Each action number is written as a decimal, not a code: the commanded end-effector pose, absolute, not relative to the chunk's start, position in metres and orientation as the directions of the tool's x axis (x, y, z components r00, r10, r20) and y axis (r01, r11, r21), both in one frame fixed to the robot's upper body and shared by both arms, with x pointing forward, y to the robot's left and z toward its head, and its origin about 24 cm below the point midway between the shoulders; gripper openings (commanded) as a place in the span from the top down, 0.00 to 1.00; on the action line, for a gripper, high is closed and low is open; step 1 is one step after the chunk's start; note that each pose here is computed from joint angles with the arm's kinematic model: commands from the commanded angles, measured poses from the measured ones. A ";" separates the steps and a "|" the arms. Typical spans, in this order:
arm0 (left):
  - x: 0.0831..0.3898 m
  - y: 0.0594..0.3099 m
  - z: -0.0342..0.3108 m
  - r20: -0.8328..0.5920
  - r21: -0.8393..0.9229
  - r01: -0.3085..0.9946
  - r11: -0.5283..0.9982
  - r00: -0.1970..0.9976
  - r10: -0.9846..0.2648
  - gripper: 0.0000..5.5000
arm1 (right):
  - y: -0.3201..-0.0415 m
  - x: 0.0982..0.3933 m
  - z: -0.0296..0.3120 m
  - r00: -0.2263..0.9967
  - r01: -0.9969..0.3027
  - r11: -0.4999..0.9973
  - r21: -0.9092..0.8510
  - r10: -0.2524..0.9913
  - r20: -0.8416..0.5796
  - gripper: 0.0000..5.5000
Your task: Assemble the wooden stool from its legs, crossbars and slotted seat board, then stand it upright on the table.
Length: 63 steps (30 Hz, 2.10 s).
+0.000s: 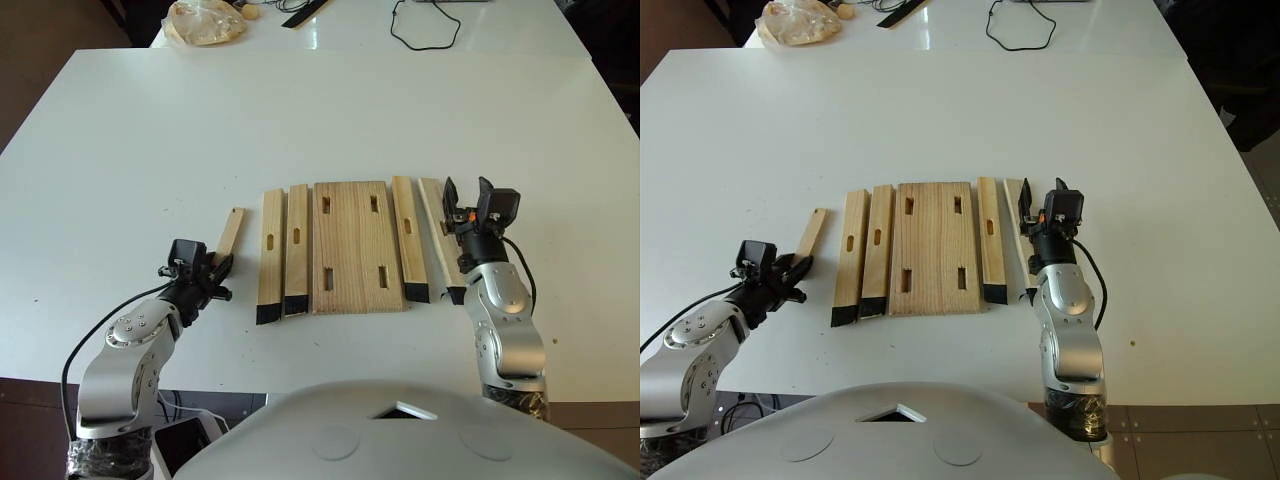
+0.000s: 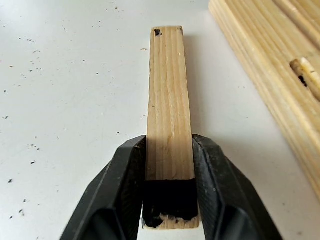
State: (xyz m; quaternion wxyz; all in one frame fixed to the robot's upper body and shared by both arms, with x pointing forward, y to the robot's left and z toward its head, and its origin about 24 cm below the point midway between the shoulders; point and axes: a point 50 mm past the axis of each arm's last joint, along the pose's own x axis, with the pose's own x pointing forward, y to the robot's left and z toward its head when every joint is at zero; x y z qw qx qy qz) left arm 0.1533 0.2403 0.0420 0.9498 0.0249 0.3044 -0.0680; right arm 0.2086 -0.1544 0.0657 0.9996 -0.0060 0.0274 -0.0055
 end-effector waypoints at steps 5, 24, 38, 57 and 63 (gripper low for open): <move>0.193 0.246 0.097 -0.262 0.037 0.144 0.989 0.956 -0.129 0.76 | -0.158 0.225 0.089 0.990 -0.125 0.991 -0.042 0.127 0.054 0.50; 0.170 0.154 0.212 0.142 -0.054 0.968 0.243 0.249 -0.958 0.76 | -0.150 0.213 0.214 0.042 -0.973 -0.011 0.232 0.974 0.223 0.50; 0.165 0.147 0.204 0.186 -0.182 0.967 0.176 0.210 -0.960 0.76 | -0.139 0.205 0.230 -0.081 -0.973 -0.140 0.185 0.953 0.292 0.50; 0.168 0.151 0.186 0.079 -0.199 0.967 0.157 0.176 -0.981 0.76 | -0.140 0.206 0.212 -0.046 -0.978 -0.087 0.189 0.977 0.208 0.73; 0.166 0.148 0.191 0.101 -0.183 0.973 0.142 0.162 -0.982 0.76 | -0.140 0.209 0.206 -0.029 -0.978 -0.069 0.196 0.980 0.198 0.76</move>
